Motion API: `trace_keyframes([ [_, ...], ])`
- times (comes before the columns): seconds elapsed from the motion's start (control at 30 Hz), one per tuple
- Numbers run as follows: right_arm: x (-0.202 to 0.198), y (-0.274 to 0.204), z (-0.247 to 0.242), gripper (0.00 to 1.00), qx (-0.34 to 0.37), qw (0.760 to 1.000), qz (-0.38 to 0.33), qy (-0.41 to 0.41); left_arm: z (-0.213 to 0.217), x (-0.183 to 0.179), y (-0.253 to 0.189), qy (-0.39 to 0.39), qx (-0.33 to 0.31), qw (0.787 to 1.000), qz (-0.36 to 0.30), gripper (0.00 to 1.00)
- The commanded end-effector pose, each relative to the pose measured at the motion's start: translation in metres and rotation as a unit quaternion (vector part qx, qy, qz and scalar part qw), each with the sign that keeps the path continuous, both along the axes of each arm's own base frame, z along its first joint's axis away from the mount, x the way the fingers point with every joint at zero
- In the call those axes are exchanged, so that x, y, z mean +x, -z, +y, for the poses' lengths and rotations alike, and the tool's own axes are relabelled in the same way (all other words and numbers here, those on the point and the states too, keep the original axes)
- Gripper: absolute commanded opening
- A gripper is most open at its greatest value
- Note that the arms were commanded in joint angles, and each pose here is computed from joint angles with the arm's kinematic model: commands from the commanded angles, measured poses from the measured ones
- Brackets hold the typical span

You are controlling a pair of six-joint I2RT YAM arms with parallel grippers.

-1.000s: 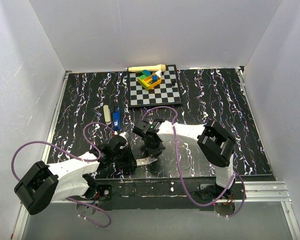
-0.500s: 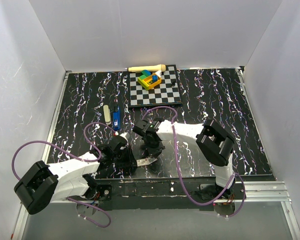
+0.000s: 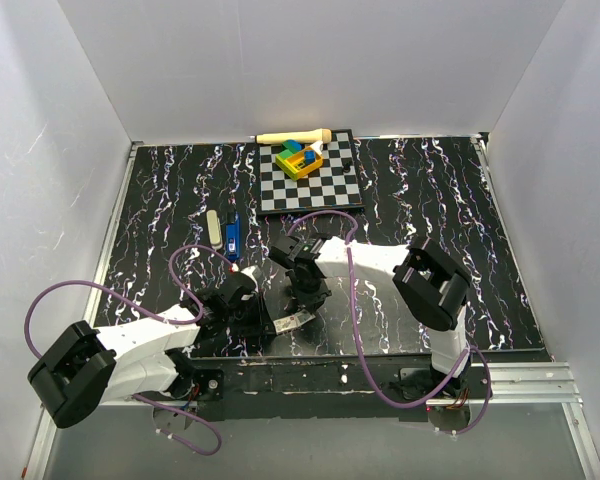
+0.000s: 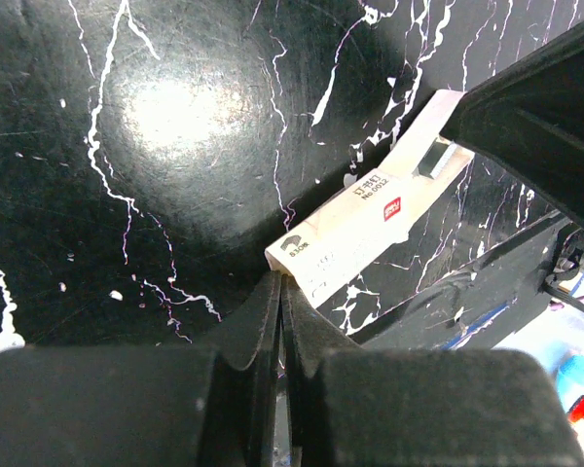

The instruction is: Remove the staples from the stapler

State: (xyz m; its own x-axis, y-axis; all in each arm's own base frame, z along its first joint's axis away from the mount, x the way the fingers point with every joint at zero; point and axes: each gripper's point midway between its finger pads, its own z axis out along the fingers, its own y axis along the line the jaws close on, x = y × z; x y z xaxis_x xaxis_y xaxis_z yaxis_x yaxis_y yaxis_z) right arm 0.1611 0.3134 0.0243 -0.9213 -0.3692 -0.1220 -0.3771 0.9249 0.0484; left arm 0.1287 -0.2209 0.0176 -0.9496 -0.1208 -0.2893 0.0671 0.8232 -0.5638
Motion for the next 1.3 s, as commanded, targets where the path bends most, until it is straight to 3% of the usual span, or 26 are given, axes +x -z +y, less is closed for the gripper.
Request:
trace_keyframes([
  [0.0, 0.002, -0.001, 0.005, 0.01, 0.016, 1.0, -0.001, 0.013, -0.004, 0.002, -0.006, 0.005, -0.005, 1.0, -0.01, 0.0],
  [0.67, 0.003, 0.001, 0.0, 0.01, 0.017, 1.0, 0.004, 0.024, -0.004, -0.001, -0.007, 0.009, -0.005, 1.0, -0.012, 0.0],
  [1.27, -0.001, -0.013, -0.008, 0.01, -0.021, 0.999, -0.027, -0.028, -0.005, 0.0, -0.002, 0.018, 0.009, 1.0, -0.01, 0.0],
])
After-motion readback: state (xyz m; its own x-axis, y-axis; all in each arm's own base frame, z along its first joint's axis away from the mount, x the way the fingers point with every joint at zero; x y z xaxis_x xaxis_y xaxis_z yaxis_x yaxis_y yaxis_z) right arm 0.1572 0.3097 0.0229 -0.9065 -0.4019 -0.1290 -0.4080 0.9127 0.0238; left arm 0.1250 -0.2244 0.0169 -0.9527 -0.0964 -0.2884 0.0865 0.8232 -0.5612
